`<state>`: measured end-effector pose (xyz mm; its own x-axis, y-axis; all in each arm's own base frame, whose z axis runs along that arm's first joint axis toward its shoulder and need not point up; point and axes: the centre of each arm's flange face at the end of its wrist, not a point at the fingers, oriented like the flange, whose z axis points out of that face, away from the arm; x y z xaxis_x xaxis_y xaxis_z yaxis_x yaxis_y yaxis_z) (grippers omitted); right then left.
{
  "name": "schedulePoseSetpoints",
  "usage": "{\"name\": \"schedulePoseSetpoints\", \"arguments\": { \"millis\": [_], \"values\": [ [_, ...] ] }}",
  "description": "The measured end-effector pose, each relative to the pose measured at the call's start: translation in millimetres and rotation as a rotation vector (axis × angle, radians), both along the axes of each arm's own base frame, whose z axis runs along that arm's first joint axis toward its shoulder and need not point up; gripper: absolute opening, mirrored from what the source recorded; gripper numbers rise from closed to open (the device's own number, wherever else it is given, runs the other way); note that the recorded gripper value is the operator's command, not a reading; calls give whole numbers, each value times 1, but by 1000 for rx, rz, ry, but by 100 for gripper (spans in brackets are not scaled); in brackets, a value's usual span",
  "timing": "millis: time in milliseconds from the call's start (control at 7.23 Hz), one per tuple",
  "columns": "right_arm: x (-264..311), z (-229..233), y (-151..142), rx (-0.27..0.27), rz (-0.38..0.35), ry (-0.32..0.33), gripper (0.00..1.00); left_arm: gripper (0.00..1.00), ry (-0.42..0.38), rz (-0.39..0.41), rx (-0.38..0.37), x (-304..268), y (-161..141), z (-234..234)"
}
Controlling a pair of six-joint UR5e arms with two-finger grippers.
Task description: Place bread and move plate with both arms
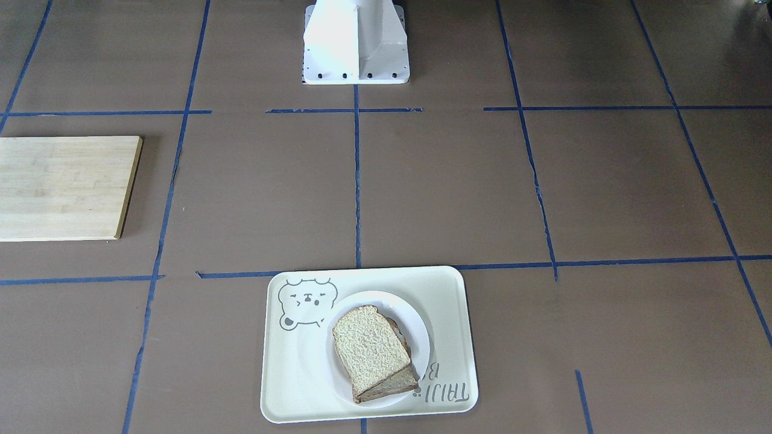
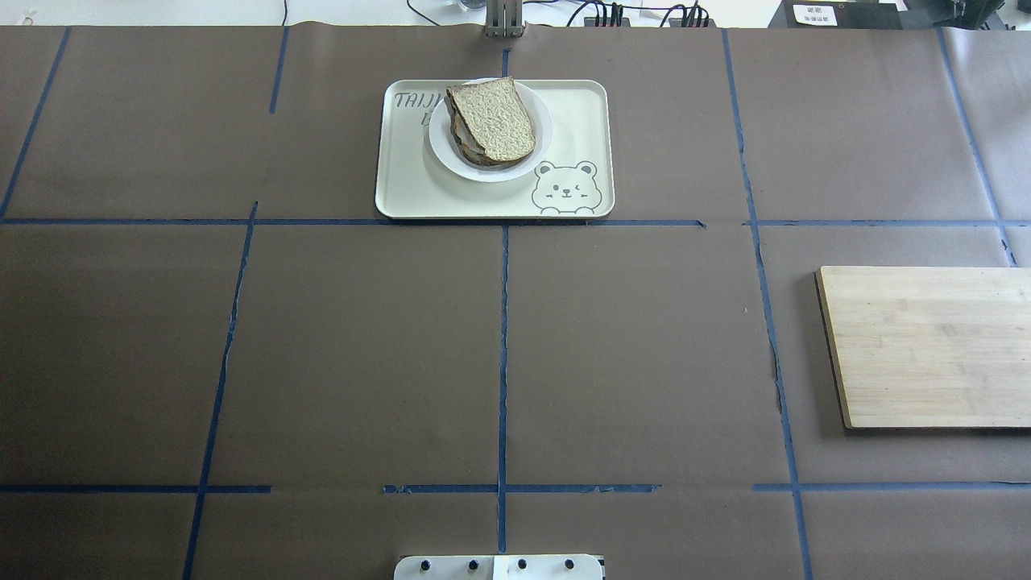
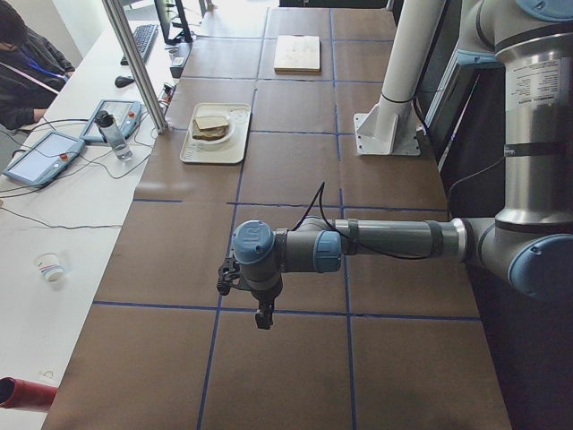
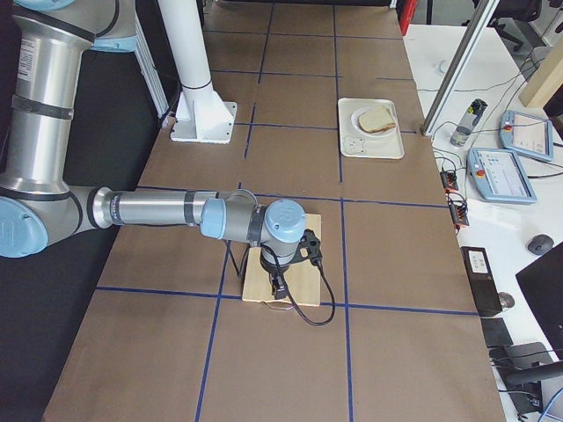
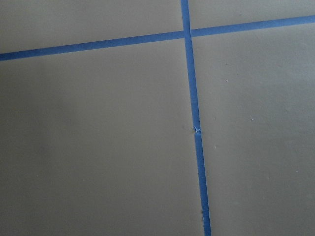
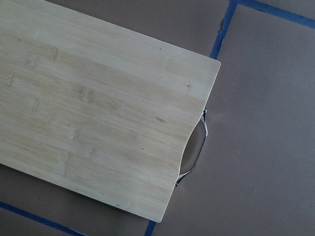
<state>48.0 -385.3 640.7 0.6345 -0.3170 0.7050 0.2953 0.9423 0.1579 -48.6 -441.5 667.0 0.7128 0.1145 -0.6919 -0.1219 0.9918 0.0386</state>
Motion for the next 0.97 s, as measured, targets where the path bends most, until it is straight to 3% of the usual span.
{"name": "schedulePoseSetpoints", "arguments": {
  "millis": [968],
  "values": [
    [0,-1,-1,2,-1,0,100,100,0,3,17,1,-3,-7]
  ]
}}
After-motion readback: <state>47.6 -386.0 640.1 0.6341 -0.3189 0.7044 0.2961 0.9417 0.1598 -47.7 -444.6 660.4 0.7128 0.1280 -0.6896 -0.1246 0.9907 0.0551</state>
